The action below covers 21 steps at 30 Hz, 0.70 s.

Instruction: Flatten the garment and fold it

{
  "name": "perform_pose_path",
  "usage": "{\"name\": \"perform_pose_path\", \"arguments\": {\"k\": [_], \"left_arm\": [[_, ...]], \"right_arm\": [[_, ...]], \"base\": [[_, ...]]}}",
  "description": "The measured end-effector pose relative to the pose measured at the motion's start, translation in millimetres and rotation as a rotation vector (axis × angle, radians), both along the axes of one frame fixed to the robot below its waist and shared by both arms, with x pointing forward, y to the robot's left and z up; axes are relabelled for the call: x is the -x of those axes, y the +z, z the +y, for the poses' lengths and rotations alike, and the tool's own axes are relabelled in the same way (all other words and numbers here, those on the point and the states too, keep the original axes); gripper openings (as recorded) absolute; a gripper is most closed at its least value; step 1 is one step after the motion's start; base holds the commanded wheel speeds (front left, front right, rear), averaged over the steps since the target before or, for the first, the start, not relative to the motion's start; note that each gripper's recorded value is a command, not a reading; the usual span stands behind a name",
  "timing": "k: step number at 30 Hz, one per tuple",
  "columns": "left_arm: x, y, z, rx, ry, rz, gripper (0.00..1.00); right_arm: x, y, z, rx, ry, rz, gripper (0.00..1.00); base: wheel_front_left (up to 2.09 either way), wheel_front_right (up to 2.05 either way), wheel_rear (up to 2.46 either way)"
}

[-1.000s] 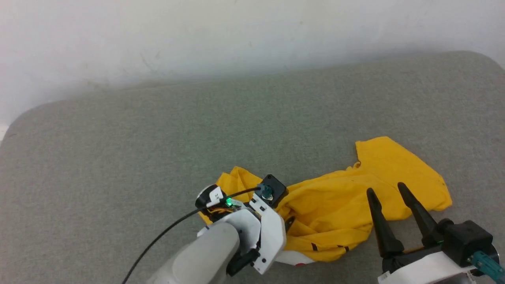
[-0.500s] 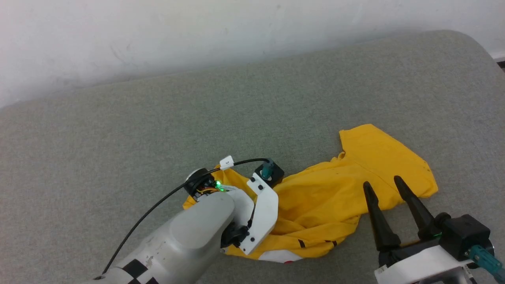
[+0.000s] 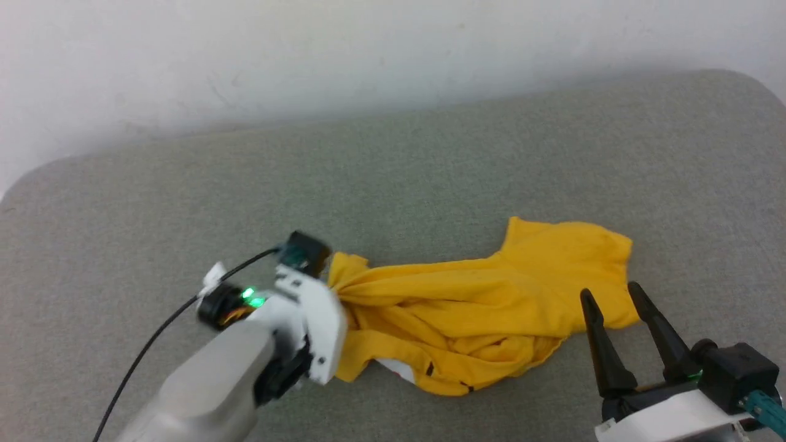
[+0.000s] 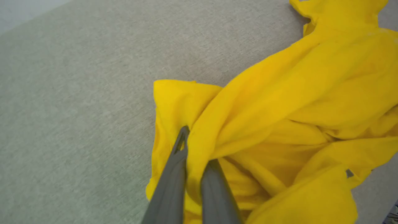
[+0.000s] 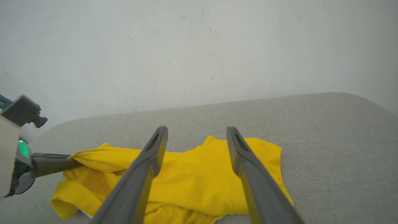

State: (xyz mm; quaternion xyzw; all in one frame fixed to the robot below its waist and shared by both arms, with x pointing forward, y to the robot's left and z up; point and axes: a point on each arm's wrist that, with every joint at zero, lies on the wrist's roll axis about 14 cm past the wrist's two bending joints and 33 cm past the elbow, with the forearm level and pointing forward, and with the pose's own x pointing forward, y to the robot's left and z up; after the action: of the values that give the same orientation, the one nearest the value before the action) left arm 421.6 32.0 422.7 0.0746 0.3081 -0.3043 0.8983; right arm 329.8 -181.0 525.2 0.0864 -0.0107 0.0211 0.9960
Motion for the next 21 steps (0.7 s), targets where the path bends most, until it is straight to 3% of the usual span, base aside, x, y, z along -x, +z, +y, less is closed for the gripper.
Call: {"name": "perform_pose_path", "arguments": {"k": [4, 8, 14, 15, 16, 21], "left_arm": [[31, -12, 56, 0.009, 0.187, 0.025, 0.0], [92, -35, 97, 0.006, 0.358, 0.157, 0.0], [178, -52, 104, 0.061, 0.494, 0.374, 0.0], [183, -51, 102, 0.076, 0.5, 0.384, 0.39], [184, -48, 100, 0.09, 0.499, 0.38, 1.0], [149, -12, 96, 0.166, 0.491, 0.179, 1.0]], "right_arm": [[2, 1, 3, -0.008, 0.012, -0.003, 1.0], [1, 2, 9, -0.013, 0.036, -0.01, 1.0], [-2, 5, 20, -0.015, 0.073, -0.018, 1.0], [-2, 5, 22, -0.016, 0.081, -0.019, 1.0], [-3, 5, 24, -0.017, 0.087, -0.021, 1.0], [-3, 9, 27, -0.016, 0.096, -0.032, 1.0]], "base": [[0.0, 0.0, 0.0], [0.0, 0.0, 0.0], [0.0, 0.0, 0.0], [0.0, 0.0, 0.0], [0.0, 0.0, 0.0], [0.0, 0.0, 0.0]]}}
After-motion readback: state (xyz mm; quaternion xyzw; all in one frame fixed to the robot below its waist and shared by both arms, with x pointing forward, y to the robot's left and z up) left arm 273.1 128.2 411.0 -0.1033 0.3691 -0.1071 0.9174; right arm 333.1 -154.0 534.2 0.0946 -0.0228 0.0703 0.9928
